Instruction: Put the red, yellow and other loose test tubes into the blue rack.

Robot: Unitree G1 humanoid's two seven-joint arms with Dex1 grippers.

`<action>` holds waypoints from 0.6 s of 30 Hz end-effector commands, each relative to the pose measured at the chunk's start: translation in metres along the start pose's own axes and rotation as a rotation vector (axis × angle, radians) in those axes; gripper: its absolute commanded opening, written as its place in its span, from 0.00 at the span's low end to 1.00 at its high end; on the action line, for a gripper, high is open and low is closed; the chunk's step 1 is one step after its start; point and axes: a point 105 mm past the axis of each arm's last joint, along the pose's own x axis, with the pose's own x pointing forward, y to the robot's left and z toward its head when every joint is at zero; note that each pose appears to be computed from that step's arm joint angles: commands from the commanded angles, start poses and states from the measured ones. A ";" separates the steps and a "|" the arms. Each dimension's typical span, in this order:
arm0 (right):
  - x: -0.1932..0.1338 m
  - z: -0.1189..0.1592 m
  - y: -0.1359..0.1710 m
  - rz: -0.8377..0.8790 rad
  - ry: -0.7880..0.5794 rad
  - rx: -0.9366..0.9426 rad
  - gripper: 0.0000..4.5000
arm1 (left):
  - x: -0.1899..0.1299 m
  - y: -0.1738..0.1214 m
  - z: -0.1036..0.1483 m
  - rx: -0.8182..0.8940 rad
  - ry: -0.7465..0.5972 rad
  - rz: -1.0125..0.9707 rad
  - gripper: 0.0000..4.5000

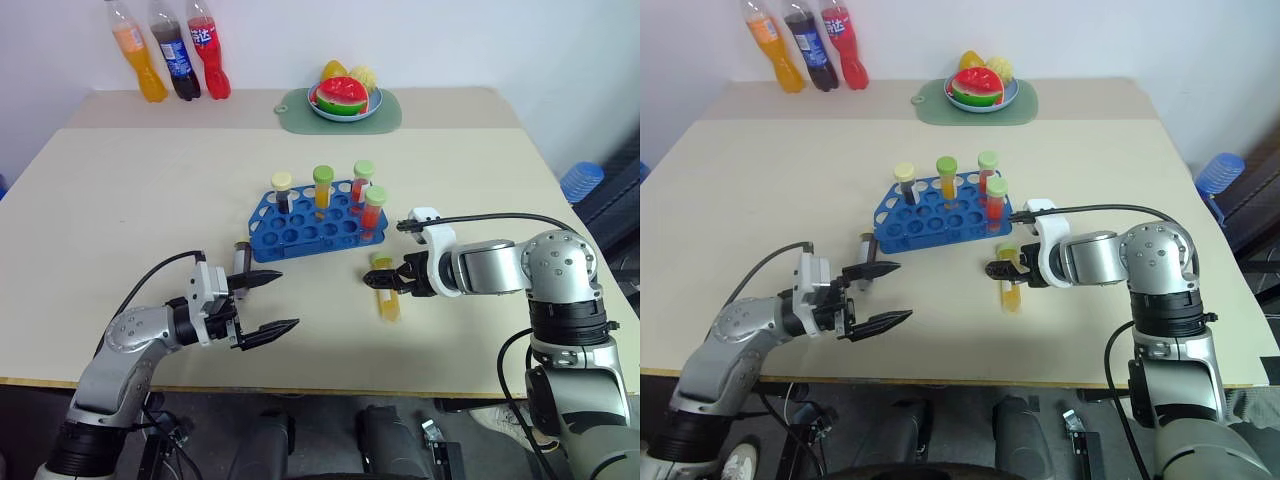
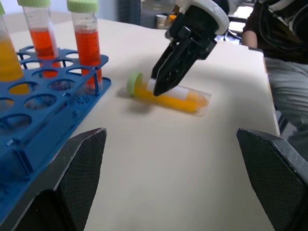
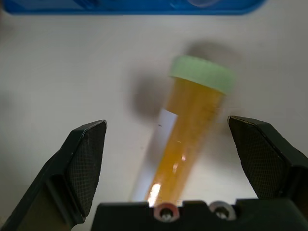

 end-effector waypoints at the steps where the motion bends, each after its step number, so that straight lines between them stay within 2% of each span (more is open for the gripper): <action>1: -0.002 0.003 0.006 -0.033 -0.026 -0.061 0.99 | 0.003 0.001 0.004 0.020 -0.012 -0.013 1.00; 2: 0.000 0.001 0.005 -0.047 -0.022 -0.069 0.99 | 0.003 0.001 0.004 0.020 -0.014 -0.012 1.00; 3: 0.001 0.000 0.004 -0.070 -0.022 -0.079 0.87 | 0.004 0.001 0.003 0.019 -0.016 -0.011 1.00; 5: 0.003 -0.003 0.004 -0.080 -0.019 -0.083 0.71 | 0.005 0.000 0.003 0.017 -0.017 -0.009 1.00; 9: 0.005 -0.007 0.007 -0.081 -0.012 -0.113 0.28 | 0.004 0.001 0.003 0.015 -0.018 -0.001 1.00; 10: 0.005 -0.007 0.007 -0.091 -0.011 -0.133 0.20 | 0.004 0.002 0.003 0.015 -0.017 0.004 1.00; 12: 0.003 -0.007 0.007 -0.106 -0.017 -0.175 0.20 | 0.002 0.003 0.003 0.016 -0.017 0.015 1.00; 14: -0.003 0.001 0.009 -0.101 -0.080 -0.236 0.20 | 0.000 0.003 0.003 0.011 -0.020 0.029 1.00; 16: -0.011 0.011 0.015 -0.060 -0.174 -0.293 0.20 | -0.001 0.004 0.003 0.006 -0.021 0.043 1.00; 18: -0.026 0.026 0.031 0.083 -0.344 -0.351 0.20 | -0.004 0.005 0.003 0.003 -0.022 0.062 1.00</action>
